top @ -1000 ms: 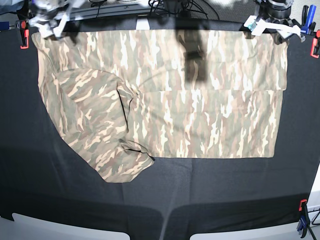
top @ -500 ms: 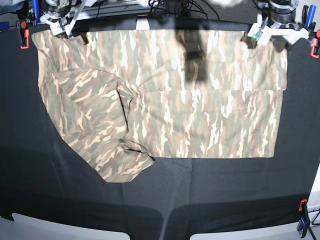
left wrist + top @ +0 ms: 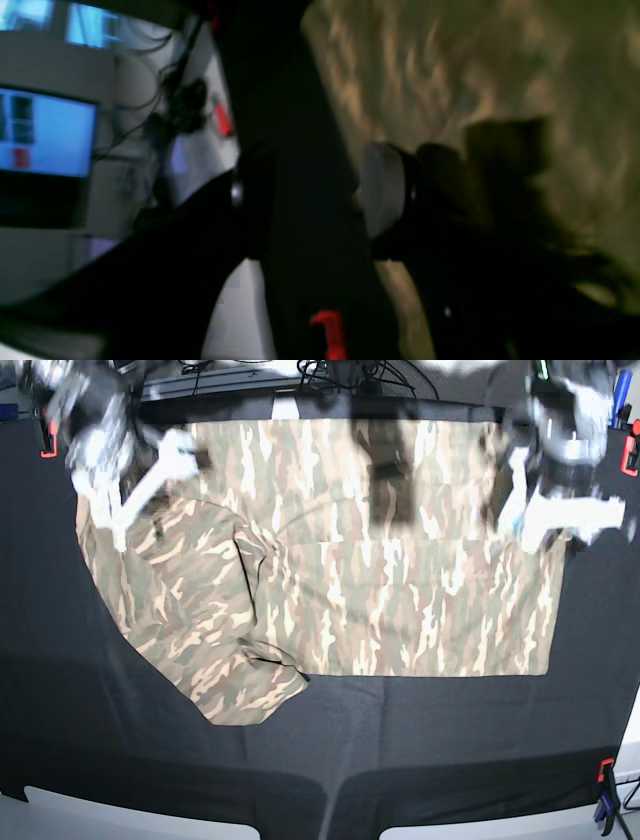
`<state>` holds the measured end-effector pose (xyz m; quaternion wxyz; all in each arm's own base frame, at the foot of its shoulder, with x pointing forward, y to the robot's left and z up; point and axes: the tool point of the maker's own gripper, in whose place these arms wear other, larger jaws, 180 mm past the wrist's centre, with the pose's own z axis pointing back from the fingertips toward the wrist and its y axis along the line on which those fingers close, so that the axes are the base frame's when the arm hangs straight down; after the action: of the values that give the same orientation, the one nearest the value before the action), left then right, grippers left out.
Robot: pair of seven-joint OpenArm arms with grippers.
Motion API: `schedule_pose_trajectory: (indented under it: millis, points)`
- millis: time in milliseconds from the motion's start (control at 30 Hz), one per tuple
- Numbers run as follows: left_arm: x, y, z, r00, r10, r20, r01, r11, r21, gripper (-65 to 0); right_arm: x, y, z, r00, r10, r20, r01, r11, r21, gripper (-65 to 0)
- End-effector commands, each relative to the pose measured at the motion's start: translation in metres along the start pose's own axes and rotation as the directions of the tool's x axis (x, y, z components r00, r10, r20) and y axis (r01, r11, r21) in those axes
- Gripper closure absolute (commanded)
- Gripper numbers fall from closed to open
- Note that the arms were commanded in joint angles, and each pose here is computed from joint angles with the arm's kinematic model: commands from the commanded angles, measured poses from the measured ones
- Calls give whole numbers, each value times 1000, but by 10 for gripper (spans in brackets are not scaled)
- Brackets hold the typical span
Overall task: Layout the t-shirt on the table in an organized manner, then fold the t-shirt properly
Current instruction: 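Move the right gripper over the bunched sleeve fabric near the hem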
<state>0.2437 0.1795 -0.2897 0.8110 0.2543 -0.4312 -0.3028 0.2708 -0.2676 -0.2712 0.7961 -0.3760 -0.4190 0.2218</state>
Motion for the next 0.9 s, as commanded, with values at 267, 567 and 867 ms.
schedule_pose_trajectory:
  millis: [267,567,867]
  points:
    - [80,44,-56,954,177,242,-188,982,24,-262,75,-9,-20,964,-235,127,213,963,167,-271]
    - [60,73,-180,952,306,20,-304,949,-81,-262,101,15,-14,931,-338,138,297,921,251,-271]
    - [29,124,-256,775,611,-162,-632,751,-188,-262,99,18,-14,933,-339,123,300,919,255,-271]
